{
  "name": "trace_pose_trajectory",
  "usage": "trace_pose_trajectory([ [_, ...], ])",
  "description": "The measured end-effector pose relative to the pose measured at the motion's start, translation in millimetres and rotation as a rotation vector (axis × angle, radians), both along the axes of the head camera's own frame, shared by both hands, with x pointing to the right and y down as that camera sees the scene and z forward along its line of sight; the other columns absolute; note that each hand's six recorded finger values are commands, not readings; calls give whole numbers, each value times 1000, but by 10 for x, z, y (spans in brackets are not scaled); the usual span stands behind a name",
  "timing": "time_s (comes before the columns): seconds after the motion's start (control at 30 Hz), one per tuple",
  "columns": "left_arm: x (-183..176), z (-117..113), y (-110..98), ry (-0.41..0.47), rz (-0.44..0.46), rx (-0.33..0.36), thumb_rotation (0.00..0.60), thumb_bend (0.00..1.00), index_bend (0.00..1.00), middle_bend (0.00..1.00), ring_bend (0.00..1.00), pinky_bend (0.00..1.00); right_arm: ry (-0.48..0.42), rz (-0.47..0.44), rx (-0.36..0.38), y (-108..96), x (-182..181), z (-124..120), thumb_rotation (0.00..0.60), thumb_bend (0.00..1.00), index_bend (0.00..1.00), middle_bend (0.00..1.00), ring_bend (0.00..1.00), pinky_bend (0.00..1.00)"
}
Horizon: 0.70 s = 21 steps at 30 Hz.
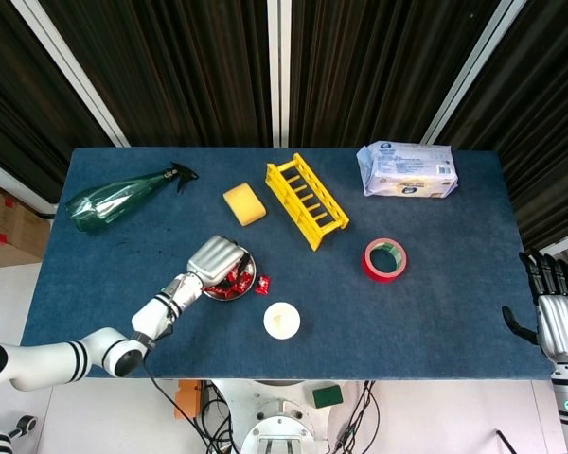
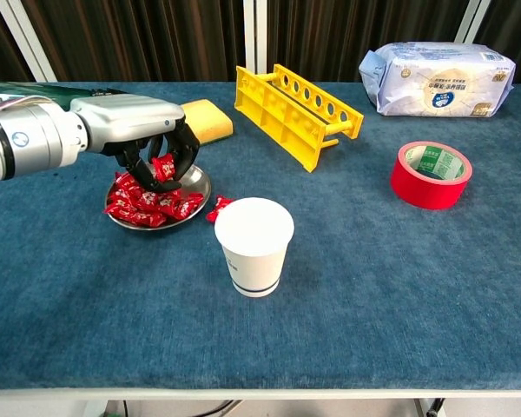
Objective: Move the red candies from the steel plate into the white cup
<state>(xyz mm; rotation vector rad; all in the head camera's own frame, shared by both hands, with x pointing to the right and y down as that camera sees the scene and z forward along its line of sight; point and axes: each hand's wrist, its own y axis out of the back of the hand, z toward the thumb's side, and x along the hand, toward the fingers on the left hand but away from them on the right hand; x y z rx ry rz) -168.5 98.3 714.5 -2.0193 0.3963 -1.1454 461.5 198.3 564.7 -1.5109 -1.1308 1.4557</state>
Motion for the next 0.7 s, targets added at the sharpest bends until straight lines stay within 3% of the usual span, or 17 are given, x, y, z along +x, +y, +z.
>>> trace_pose_trajectory([
  [0.43, 148, -443, 29, 73, 13, -25, 600, 346, 694, 672, 454, 503, -3, -2, -12, -9, 0, 22, 600, 301, 0, 0, 0, 0],
  [0.7, 339, -772, 254, 114, 41, -72, 600, 347, 693, 668, 454, 509, -12, -7, 2, 8, -7, -24, 600, 301, 0, 0, 0, 0],
])
